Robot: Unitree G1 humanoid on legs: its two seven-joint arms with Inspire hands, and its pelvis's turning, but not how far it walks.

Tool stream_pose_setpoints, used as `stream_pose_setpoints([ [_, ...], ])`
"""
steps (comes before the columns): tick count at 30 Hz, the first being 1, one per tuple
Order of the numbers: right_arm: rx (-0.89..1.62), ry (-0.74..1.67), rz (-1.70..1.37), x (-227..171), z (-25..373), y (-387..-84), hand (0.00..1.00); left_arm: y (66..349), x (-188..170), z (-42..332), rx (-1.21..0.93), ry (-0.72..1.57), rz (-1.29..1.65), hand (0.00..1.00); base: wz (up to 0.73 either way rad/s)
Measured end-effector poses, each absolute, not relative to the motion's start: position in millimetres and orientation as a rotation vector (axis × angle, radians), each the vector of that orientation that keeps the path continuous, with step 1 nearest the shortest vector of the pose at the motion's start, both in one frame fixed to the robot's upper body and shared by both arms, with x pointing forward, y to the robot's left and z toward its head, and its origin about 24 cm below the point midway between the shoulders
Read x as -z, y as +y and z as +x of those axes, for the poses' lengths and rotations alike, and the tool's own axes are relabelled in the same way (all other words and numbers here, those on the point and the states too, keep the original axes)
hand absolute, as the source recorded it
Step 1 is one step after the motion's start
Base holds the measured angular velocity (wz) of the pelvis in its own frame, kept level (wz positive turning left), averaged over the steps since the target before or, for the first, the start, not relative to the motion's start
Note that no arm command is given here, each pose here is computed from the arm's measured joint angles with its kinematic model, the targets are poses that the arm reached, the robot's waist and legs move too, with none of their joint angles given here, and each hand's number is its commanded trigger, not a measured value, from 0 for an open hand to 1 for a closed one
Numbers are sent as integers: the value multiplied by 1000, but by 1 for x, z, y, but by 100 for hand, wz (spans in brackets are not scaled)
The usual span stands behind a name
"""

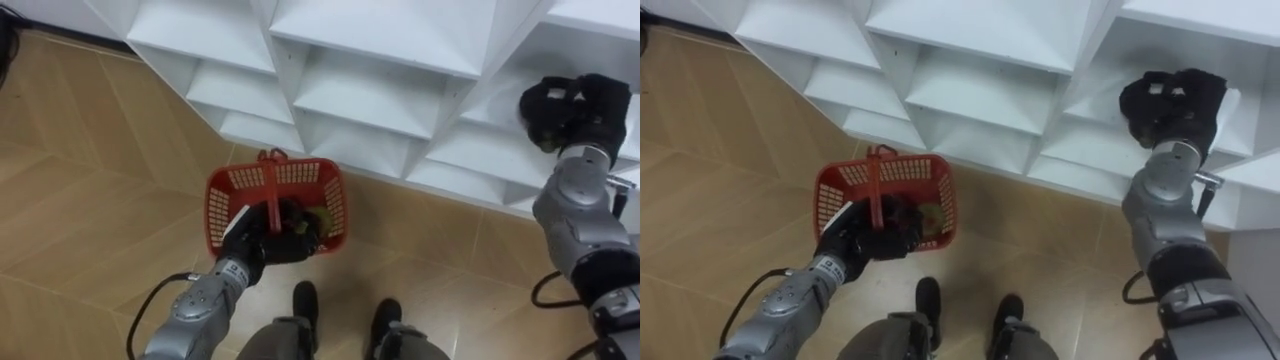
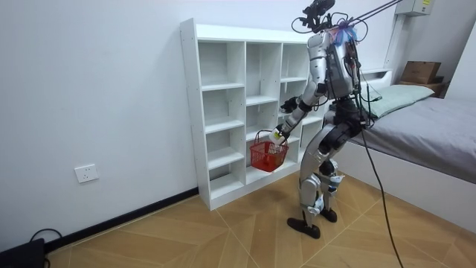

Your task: Collect fruits from the closet

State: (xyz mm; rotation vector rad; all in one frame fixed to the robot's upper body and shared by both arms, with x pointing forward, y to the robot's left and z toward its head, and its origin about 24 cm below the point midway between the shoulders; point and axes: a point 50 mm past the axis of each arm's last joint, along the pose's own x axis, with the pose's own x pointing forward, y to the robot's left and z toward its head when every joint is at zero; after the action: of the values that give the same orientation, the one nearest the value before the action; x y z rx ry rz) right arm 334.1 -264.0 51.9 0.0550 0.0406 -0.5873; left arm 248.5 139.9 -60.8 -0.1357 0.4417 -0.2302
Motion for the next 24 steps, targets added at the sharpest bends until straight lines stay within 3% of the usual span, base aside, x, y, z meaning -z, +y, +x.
stream_pose_setpoints([
  [12,420,76,330,-26,319,-226,100,135,51,253,217,386,-160,100,-2],
  [24,284,146,401,0,297,-198,100,131,59,242,191,413,-205,100,-7],
])
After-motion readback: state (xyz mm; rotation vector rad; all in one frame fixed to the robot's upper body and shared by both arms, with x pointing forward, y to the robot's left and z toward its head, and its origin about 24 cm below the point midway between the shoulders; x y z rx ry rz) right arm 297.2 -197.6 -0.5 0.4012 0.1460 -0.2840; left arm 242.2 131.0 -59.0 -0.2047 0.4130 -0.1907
